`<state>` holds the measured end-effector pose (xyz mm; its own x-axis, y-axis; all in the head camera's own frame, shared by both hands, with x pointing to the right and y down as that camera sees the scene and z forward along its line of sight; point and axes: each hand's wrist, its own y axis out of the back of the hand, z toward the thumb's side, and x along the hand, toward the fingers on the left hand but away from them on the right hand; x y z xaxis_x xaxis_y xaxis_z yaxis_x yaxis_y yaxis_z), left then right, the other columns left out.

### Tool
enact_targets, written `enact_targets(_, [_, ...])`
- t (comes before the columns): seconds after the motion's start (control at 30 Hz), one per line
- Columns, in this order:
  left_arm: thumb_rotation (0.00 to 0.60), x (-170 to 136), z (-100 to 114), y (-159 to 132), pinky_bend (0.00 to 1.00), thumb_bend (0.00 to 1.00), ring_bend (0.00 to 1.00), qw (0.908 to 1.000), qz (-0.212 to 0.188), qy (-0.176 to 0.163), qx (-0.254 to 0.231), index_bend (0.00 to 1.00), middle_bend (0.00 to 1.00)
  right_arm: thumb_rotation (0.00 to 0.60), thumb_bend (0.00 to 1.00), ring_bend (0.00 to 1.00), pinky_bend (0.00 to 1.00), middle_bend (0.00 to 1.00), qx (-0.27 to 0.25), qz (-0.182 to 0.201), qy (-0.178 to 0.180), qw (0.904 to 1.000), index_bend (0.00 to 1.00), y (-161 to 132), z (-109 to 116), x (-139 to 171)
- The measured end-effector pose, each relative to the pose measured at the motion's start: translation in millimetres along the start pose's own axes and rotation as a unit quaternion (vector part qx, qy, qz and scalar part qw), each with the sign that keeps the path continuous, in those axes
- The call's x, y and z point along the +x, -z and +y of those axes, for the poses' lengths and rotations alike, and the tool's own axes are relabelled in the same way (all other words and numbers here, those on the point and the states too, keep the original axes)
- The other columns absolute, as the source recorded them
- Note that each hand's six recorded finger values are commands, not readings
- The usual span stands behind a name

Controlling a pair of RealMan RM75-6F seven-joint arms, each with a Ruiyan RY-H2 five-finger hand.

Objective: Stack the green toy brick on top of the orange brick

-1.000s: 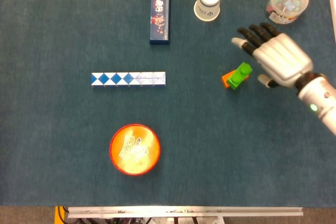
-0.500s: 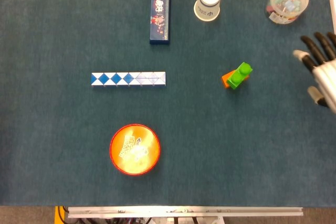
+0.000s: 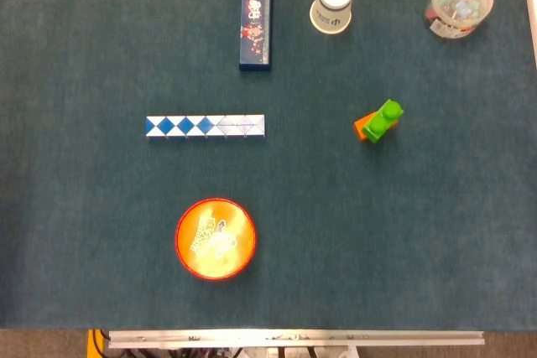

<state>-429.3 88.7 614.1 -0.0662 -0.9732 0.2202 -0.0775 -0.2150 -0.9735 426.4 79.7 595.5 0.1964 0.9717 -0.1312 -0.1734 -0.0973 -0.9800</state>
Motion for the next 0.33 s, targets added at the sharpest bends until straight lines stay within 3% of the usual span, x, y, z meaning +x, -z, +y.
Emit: enact_targets(0.33, [0.600,6.6,-12.5,-4.6,0.43,0.06,0.34,0.9998,-0.005,0.019,-0.001,0.52,0.51,0.600,0.23,0.00,0.08,0.14,-0.035,-0.023,-0.006,0.9991,0.29,21.1,-2.1,1.6])
